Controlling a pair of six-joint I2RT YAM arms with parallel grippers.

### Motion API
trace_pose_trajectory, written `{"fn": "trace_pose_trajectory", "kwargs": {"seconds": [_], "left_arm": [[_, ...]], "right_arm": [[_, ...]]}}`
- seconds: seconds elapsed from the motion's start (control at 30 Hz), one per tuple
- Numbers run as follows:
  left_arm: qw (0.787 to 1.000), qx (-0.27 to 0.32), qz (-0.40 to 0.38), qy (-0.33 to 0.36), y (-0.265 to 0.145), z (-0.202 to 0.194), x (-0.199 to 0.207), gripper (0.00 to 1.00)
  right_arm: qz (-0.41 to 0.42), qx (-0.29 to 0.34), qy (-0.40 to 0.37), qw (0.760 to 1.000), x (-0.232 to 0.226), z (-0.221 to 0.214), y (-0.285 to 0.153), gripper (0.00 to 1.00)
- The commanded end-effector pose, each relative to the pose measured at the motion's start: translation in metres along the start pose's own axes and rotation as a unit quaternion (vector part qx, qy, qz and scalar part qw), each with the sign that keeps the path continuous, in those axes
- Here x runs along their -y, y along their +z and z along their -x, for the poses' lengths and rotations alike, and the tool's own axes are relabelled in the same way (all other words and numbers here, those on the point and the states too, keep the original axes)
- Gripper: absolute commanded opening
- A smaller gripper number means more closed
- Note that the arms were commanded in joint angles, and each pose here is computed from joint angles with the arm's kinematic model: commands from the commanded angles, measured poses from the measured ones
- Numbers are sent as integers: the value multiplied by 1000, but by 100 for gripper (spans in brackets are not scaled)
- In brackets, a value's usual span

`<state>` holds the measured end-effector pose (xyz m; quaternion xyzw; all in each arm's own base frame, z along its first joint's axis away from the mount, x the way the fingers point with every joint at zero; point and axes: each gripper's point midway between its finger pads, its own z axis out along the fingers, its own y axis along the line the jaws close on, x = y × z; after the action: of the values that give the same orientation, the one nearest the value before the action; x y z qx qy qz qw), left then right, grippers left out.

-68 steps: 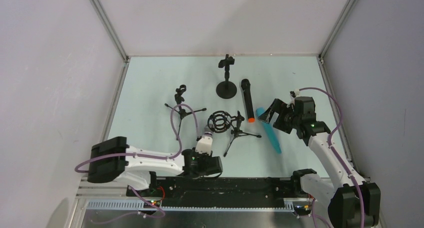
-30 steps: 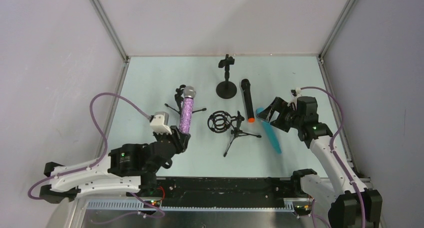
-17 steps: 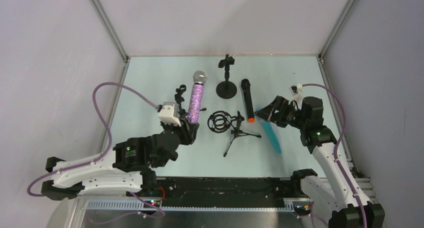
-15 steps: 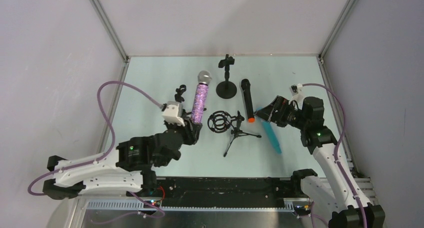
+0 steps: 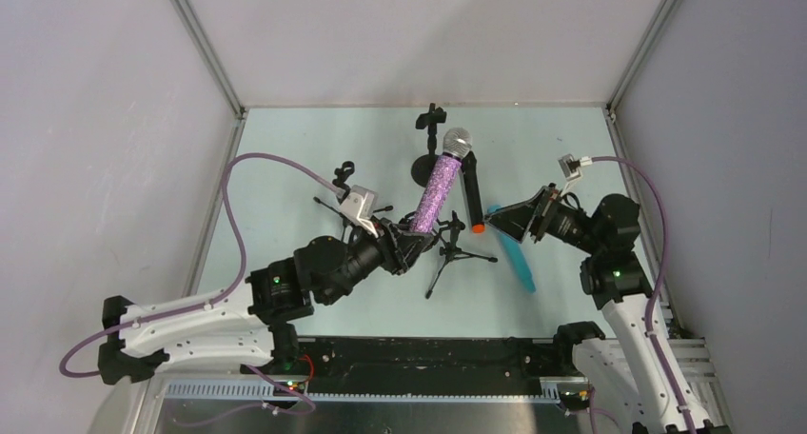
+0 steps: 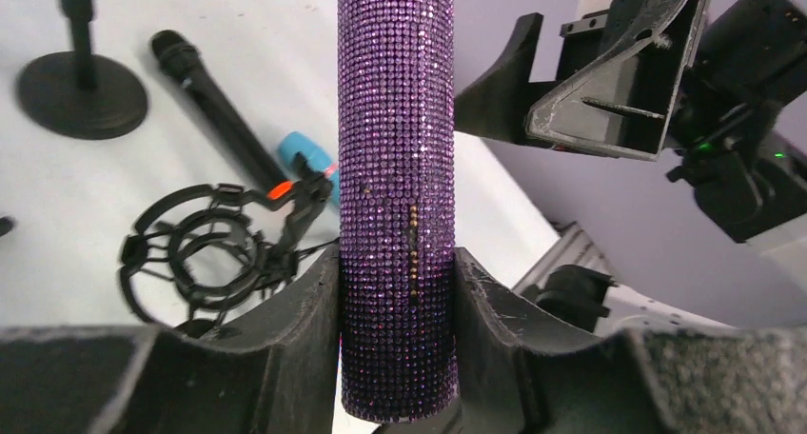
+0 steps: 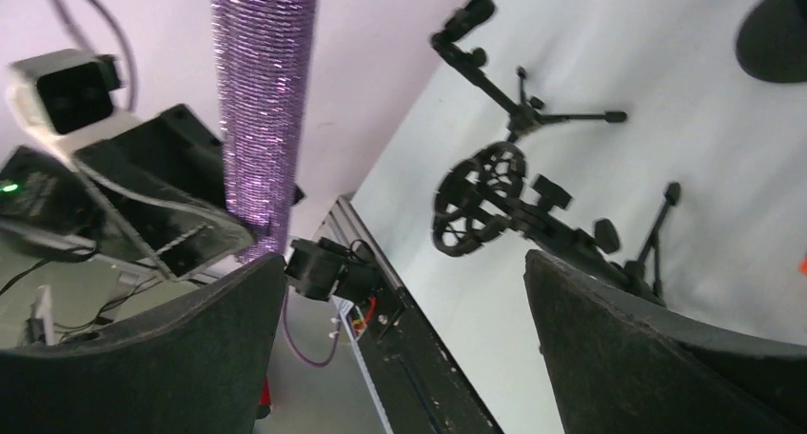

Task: Attach the microphones to the stand

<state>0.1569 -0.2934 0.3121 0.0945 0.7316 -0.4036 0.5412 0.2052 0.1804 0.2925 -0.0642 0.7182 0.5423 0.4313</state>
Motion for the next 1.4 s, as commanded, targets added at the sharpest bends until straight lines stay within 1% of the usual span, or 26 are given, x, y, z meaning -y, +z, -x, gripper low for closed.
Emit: {"fn": "trace_pose_trajectory", "kwargs": {"seconds": [0.0, 0.17, 0.23, 0.27, 0.37, 0.5, 0.6, 0.83, 1.1, 1.37], "left_arm": [[987, 82, -127, -51, -8, 49, 49, 0], [979, 100, -163, -66, -13, 55, 59, 0], [974, 112, -185, -73, -17, 56, 64, 0], [968, 125, -203, -80, -21, 62, 69, 0], [960, 131, -231, -87, -27, 61, 74, 0], [954, 132, -252, -92, -30, 60, 80, 0], [951, 130, -262, -99, -30, 60, 84, 0], [947, 126, -275, -110, -31, 56, 87, 0], [949, 113, -264, -130, -26, 46, 81, 0], [950, 101, -259, -143, -22, 37, 77, 0]], "right_arm": [[82, 26, -33, 996, -48, 16, -8, 100], [125, 63, -44, 989, -76, 32, -11, 100], [148, 70, -47, 985, -88, 37, -11, 100], [154, 70, -38, 985, -91, 39, -10, 100], [187, 76, -38, 979, -104, 44, -7, 100], [233, 85, -37, 968, -124, 49, -5, 93], [253, 94, -35, 962, -134, 51, 0, 91], [274, 91, -45, 956, -153, 56, 13, 90], [291, 82, -45, 952, -165, 57, 23, 89], [303, 64, -44, 950, -169, 56, 32, 82]]}}
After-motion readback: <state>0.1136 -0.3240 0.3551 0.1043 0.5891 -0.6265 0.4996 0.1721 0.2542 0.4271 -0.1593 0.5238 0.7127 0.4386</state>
